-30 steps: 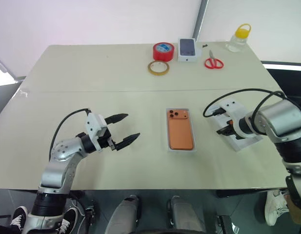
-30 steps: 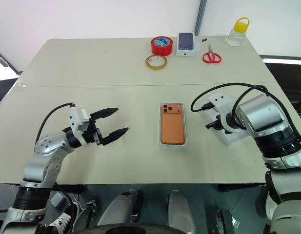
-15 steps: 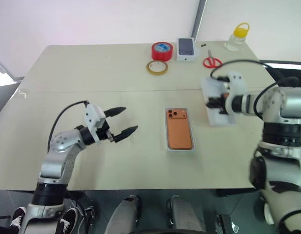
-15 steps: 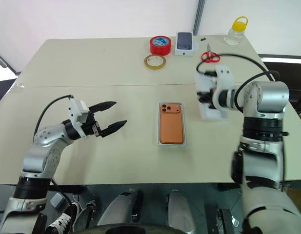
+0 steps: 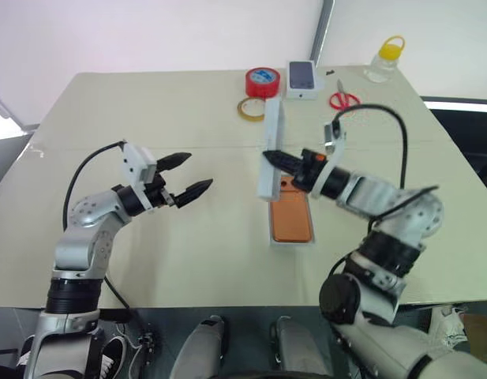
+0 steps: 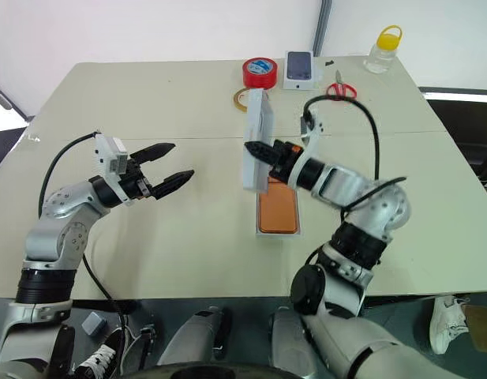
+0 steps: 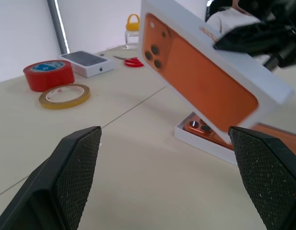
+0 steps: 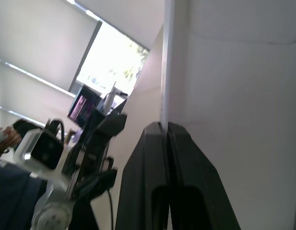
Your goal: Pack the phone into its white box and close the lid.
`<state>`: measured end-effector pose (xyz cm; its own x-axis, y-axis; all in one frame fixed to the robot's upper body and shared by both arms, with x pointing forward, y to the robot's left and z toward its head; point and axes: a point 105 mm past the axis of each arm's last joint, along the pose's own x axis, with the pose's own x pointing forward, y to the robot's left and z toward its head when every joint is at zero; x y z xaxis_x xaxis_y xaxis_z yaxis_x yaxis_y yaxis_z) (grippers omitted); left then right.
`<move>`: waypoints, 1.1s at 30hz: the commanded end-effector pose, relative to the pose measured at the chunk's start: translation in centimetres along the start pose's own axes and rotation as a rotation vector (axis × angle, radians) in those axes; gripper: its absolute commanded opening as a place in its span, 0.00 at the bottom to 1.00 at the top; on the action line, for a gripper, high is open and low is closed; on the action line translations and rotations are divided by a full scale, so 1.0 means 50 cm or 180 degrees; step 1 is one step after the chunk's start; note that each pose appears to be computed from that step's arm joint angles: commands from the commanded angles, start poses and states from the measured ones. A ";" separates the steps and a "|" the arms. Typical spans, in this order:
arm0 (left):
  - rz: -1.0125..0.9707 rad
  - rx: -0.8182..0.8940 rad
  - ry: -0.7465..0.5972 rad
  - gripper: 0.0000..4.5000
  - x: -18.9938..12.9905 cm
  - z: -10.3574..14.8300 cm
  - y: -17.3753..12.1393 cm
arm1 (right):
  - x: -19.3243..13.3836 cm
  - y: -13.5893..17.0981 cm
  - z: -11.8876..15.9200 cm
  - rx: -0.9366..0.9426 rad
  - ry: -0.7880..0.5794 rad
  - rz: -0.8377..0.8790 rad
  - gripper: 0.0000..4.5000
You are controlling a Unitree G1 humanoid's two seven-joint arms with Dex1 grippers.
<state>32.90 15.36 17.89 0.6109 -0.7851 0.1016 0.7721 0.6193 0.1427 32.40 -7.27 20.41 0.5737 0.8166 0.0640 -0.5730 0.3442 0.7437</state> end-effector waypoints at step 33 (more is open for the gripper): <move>-0.0276 -0.0440 -0.0004 0.00 0.095 -0.084 -0.128 | -0.009 -0.043 -0.082 0.0384 0.0691 -0.0406 0.06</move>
<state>31.49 8.07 12.75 0.5504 -0.8313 0.0768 0.8346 0.5501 -0.0266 30.24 -5.93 15.74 0.4571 0.8733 -0.1688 -0.4204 0.3794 0.8242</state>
